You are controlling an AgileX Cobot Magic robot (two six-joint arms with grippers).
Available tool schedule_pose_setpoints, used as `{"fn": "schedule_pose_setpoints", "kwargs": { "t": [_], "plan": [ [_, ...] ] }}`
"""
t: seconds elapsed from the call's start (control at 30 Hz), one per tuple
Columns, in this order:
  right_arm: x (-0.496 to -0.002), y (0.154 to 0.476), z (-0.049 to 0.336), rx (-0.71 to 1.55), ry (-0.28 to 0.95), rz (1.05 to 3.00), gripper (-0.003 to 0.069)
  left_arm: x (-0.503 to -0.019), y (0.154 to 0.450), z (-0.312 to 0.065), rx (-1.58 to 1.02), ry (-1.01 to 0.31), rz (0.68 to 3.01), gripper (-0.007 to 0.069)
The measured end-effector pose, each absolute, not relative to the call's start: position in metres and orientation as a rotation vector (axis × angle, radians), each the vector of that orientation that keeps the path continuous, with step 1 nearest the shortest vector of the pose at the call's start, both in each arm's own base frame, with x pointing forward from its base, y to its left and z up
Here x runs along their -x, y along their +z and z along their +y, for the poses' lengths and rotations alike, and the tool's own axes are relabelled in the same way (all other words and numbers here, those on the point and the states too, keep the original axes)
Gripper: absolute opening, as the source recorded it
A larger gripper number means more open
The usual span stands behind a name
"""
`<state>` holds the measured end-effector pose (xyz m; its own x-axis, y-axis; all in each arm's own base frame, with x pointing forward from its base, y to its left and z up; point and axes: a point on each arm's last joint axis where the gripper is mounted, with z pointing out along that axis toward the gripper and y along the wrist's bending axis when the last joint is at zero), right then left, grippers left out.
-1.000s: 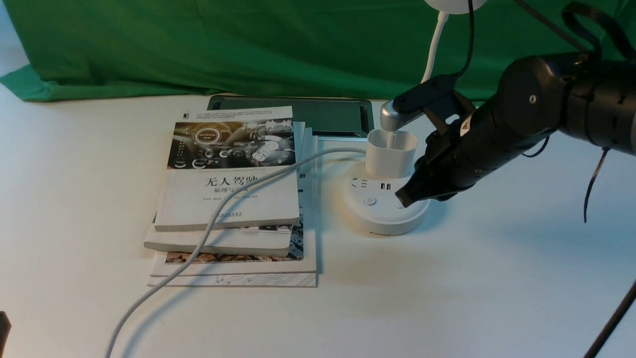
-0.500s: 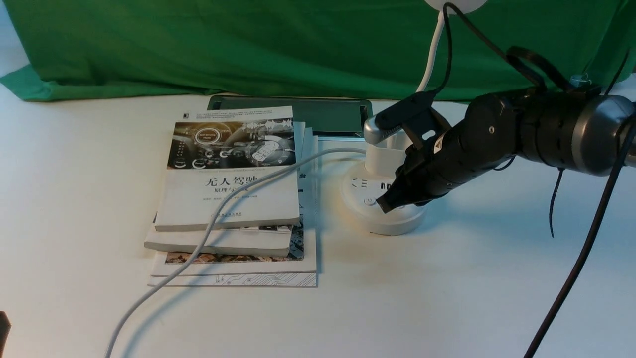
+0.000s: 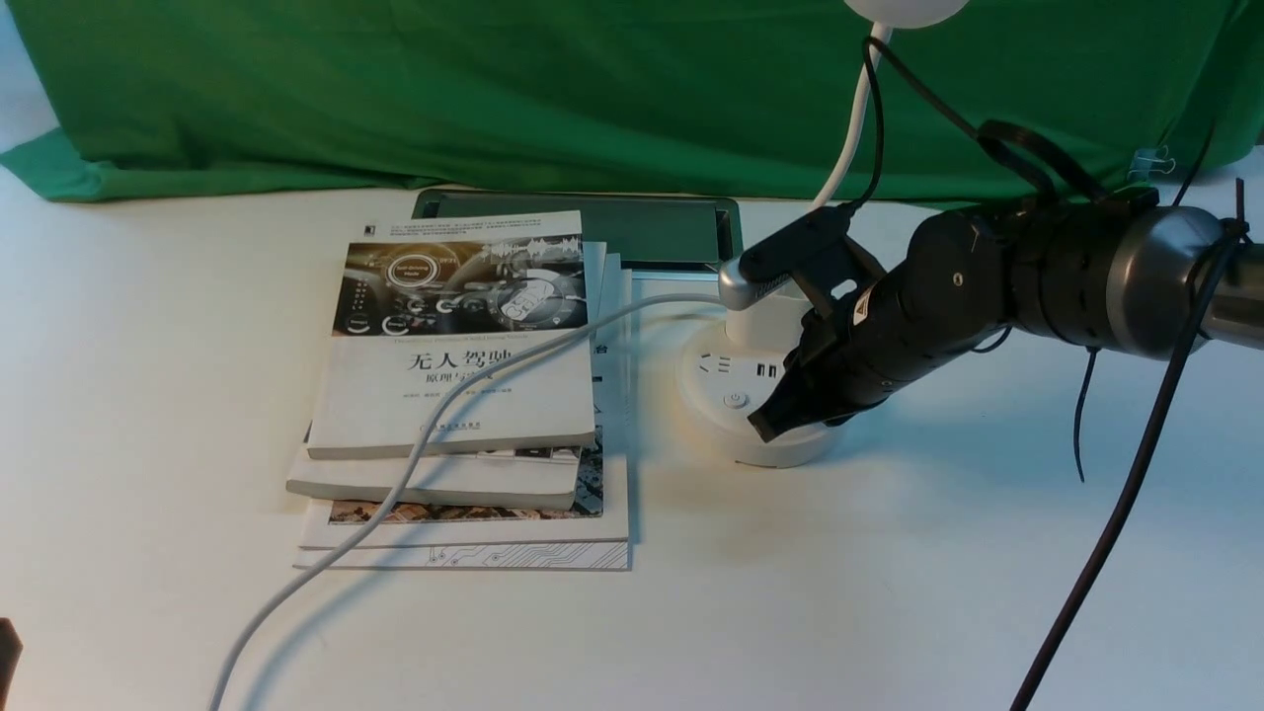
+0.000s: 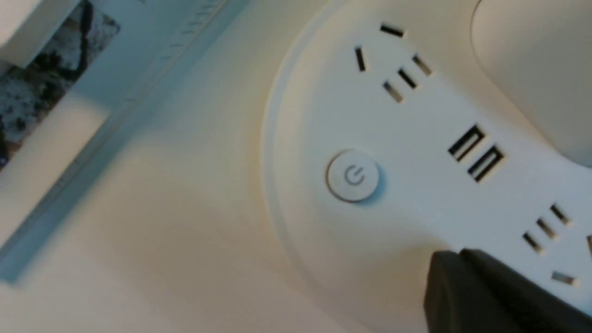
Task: Turn on the desk lamp on the white desktop with your hand.
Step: 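Press the button on the base of the white desk lamp with the right gripper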
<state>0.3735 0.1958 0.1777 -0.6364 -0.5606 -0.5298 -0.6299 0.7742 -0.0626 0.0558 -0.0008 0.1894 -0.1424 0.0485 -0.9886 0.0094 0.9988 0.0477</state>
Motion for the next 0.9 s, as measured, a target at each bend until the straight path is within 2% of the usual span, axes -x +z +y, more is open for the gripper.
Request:
{"fn": "schedule_pose_setpoints", "kwargs": {
  "t": [0.9],
  "plan": [
    [-0.3808, 0.1708, 0.199, 0.874, 0.171, 2.409, 0.004, -0.0557, 0.1894, -0.0008, -0.043, 0.034, 1.714, 0.0021]
  ]
}}
